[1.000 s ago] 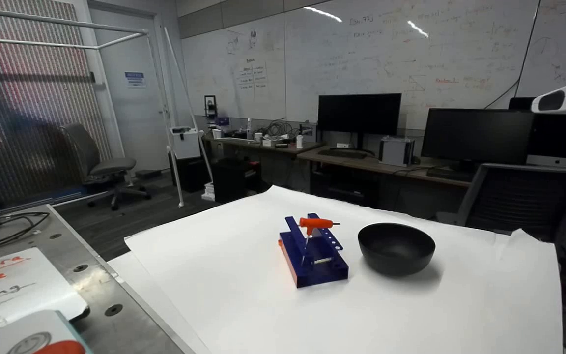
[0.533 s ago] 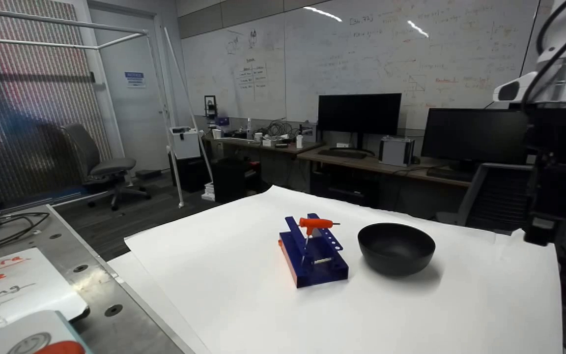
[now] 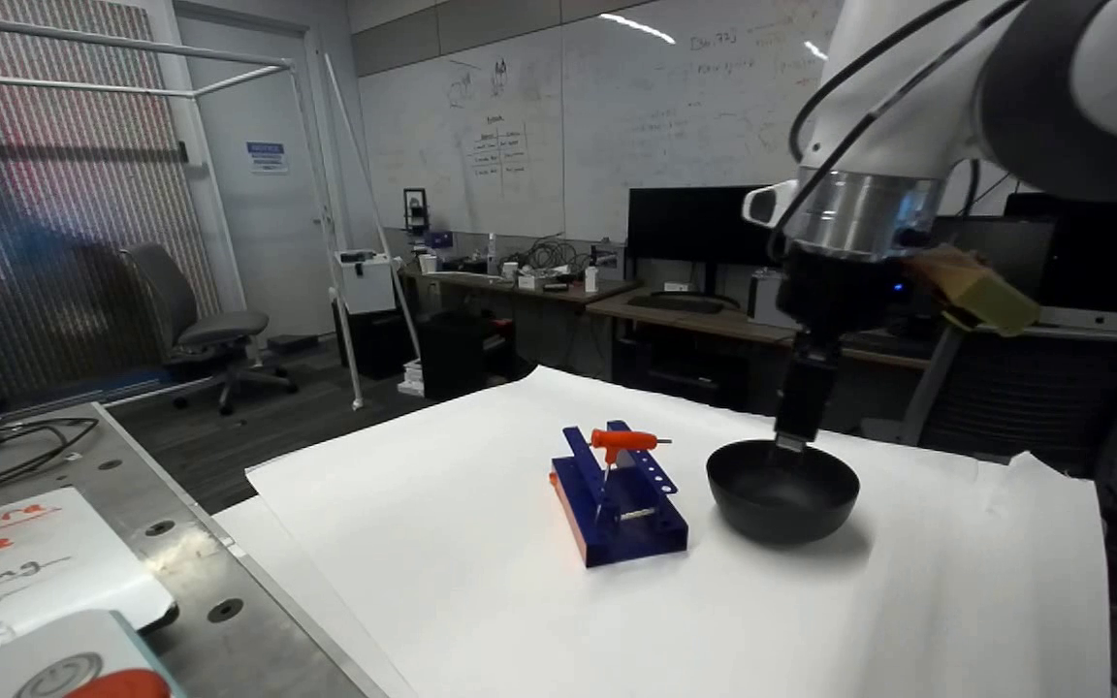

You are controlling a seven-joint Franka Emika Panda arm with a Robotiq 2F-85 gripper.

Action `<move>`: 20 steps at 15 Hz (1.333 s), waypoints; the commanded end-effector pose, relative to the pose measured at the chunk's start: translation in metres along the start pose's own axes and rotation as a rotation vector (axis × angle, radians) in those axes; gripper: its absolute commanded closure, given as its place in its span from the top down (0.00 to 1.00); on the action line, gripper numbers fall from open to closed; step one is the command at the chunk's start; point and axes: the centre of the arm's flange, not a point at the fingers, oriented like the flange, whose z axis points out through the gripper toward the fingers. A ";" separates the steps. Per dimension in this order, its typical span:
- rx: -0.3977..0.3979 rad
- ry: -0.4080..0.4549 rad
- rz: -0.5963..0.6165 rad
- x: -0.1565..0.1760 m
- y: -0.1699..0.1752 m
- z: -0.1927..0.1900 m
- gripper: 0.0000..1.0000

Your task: Pick up the orange object and put it in the bowl

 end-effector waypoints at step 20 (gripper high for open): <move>0.022 -0.102 -0.214 0.195 0.042 0.059 1.00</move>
